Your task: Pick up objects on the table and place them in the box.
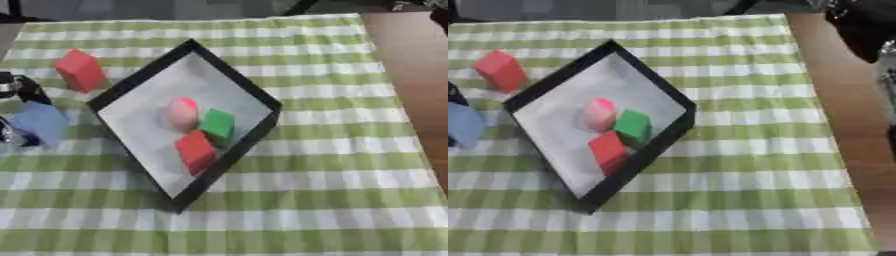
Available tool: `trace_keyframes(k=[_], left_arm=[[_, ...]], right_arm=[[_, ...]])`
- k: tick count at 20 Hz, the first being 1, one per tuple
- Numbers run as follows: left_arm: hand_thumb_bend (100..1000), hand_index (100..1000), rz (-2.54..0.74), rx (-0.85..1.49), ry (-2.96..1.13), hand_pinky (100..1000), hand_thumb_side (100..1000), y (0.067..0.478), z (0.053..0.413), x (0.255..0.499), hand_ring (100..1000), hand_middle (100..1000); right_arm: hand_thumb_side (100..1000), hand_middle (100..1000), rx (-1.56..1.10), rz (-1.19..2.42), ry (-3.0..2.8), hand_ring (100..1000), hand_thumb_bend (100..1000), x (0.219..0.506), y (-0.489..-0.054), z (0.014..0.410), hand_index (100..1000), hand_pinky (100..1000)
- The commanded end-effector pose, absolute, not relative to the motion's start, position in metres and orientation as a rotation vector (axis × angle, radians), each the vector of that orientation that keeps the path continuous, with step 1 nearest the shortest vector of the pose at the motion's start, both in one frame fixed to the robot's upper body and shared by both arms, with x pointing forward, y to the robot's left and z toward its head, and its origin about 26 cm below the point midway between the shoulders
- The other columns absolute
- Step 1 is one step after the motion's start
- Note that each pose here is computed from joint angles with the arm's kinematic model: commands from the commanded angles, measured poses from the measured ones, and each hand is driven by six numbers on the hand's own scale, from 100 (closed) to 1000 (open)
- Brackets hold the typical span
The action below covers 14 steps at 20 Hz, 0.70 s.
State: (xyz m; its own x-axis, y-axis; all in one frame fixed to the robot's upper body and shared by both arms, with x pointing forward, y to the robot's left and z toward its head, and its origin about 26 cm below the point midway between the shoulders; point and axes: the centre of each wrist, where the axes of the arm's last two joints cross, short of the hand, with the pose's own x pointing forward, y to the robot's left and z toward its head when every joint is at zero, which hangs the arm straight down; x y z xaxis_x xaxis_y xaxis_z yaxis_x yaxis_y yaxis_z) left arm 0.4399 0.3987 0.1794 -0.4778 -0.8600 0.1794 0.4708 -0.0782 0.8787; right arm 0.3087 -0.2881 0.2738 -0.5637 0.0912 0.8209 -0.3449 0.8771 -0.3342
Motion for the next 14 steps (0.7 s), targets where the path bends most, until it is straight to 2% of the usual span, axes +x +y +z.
trace_keyframes(k=[1,6,14], left_arm=[[394,574,-2.051,0.372,-1.134,689,100,0.404,0.209,0.438,606,483],[398,500,-2.029,0.426,-1.232,658,100,0.398,0.232,0.435,556,422],[417,505,-2.013,0.51,-1.426,655,100,0.371,0.273,0.433,550,425]], right_arm=[[288,628,0.153,0.59,-2.117,730,206,0.307,-0.292,0.283,771,884],[288,628,0.154,0.59,-2.114,730,205,0.307,-0.292,0.282,771,884],[287,628,0.152,0.589,-2.114,730,204,0.307,-0.292,0.282,771,884]])
